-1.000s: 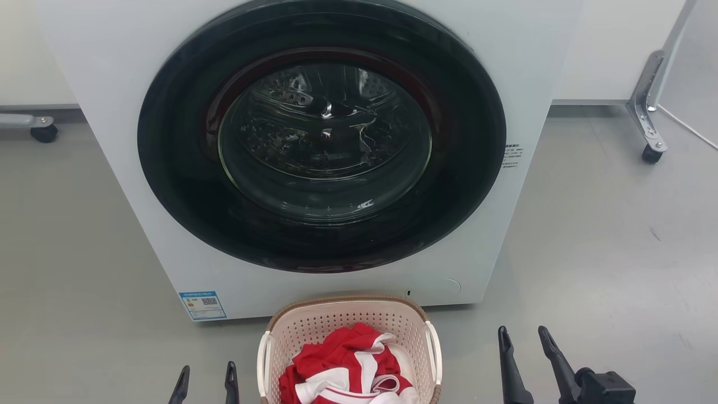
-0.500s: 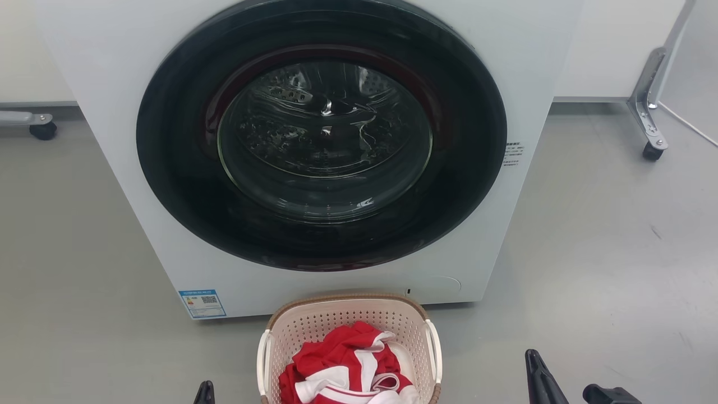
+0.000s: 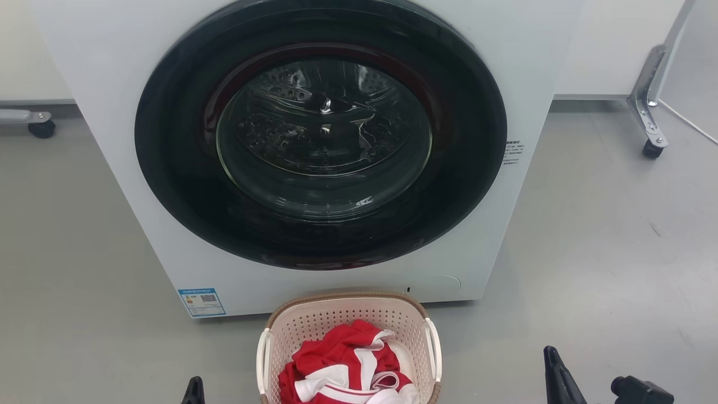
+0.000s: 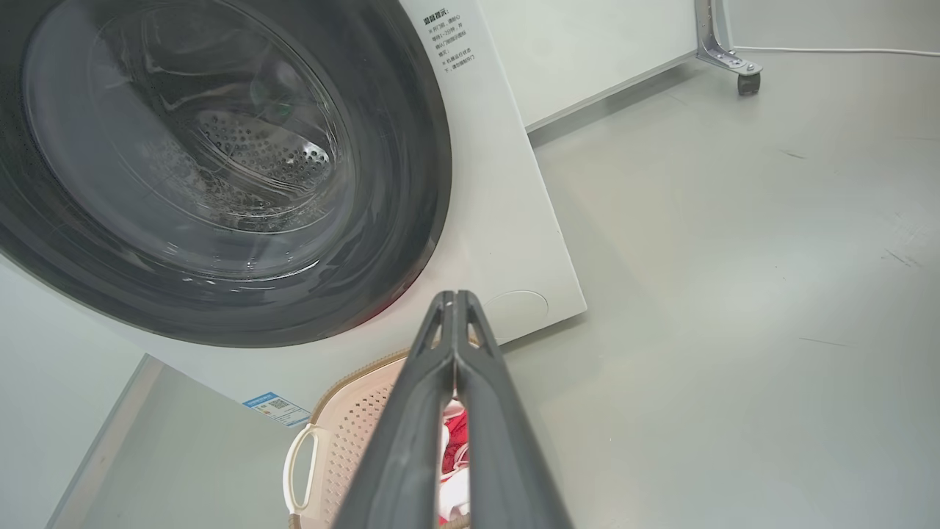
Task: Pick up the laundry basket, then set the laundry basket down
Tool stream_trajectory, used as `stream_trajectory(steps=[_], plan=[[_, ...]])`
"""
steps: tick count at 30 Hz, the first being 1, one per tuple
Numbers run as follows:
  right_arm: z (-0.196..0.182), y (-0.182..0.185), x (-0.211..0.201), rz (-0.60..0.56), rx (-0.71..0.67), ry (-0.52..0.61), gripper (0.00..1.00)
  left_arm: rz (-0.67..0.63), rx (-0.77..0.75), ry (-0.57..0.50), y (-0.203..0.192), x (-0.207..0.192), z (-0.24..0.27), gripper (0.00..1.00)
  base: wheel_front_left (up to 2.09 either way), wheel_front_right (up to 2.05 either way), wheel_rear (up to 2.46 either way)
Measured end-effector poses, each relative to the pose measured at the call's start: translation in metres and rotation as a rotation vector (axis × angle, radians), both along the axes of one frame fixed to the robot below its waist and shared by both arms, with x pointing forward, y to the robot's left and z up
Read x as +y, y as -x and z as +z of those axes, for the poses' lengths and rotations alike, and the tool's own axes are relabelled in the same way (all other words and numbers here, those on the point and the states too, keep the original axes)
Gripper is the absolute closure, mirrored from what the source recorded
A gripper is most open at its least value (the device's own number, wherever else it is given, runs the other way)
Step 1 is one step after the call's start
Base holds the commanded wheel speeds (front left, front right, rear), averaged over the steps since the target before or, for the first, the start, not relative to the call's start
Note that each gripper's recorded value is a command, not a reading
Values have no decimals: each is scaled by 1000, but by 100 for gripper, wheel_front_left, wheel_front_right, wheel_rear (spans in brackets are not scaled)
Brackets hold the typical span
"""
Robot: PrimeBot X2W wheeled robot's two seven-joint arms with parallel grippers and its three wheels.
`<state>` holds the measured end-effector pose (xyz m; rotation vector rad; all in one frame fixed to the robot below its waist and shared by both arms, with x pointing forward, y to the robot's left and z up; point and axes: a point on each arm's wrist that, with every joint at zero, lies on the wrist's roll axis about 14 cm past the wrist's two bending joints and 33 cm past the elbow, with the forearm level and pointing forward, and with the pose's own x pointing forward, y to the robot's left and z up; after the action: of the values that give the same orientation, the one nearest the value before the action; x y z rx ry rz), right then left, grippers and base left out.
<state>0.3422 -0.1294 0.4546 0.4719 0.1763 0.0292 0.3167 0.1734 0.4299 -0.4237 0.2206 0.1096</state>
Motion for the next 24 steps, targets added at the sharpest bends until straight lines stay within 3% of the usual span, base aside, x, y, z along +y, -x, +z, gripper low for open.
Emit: stream_trajectory(steps=[24], plan=[[-4,-13,-26,-104,79,-354,100,75,10,377,-20,8,5,100,0,0,0]])
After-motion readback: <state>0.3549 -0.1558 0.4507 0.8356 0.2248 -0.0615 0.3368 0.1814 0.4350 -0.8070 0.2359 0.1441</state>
